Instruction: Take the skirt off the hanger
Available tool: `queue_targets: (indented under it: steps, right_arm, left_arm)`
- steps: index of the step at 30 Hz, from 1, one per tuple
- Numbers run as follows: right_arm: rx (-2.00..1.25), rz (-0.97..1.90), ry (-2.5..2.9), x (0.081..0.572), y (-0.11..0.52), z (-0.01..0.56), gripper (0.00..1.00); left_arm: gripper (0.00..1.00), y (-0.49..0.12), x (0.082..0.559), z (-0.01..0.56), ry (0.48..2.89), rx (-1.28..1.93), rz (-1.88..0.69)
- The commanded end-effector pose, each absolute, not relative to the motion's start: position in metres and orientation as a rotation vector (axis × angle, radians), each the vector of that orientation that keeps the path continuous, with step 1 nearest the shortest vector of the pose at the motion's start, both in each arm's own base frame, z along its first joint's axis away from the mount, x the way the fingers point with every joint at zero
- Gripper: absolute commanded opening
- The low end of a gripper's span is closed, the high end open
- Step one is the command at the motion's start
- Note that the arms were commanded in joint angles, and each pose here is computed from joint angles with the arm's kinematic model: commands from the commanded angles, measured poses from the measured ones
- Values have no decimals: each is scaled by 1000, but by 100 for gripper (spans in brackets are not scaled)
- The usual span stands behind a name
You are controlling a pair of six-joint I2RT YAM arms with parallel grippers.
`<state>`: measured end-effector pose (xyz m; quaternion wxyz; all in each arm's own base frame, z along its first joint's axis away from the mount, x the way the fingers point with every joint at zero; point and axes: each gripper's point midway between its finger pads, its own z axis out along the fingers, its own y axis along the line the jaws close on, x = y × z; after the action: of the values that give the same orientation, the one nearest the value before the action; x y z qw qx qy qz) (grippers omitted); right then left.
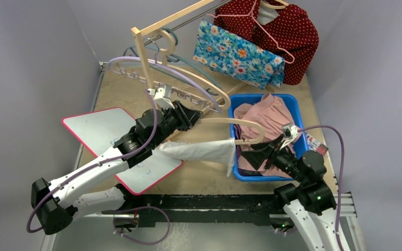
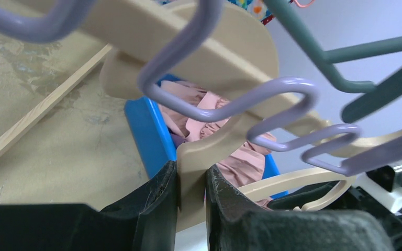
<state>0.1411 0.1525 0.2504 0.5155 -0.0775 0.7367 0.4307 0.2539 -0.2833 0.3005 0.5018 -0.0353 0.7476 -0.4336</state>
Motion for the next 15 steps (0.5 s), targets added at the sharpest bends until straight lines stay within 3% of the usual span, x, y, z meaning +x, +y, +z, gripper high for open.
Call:
queue_targets:
  steps: [1, 6, 9, 15]
  right_arm:
    - [-301, 1106, 1566, 145, 167, 285, 71]
    - [-353, 1194, 1542, 155, 184, 277, 63]
    - [-392, 1306, 1537, 152, 196, 267, 51]
    - [-391, 1369, 1563, 151, 202, 250, 49]
  left_arm:
    - [0, -284, 257, 358, 1657, -135, -1146]
    - [0, -282, 257, 359, 1656, -137, -1141]
    - [0, -279, 258, 358, 1656, -142, -1123]
    - [0, -276, 258, 361, 1654, -140, -1108]
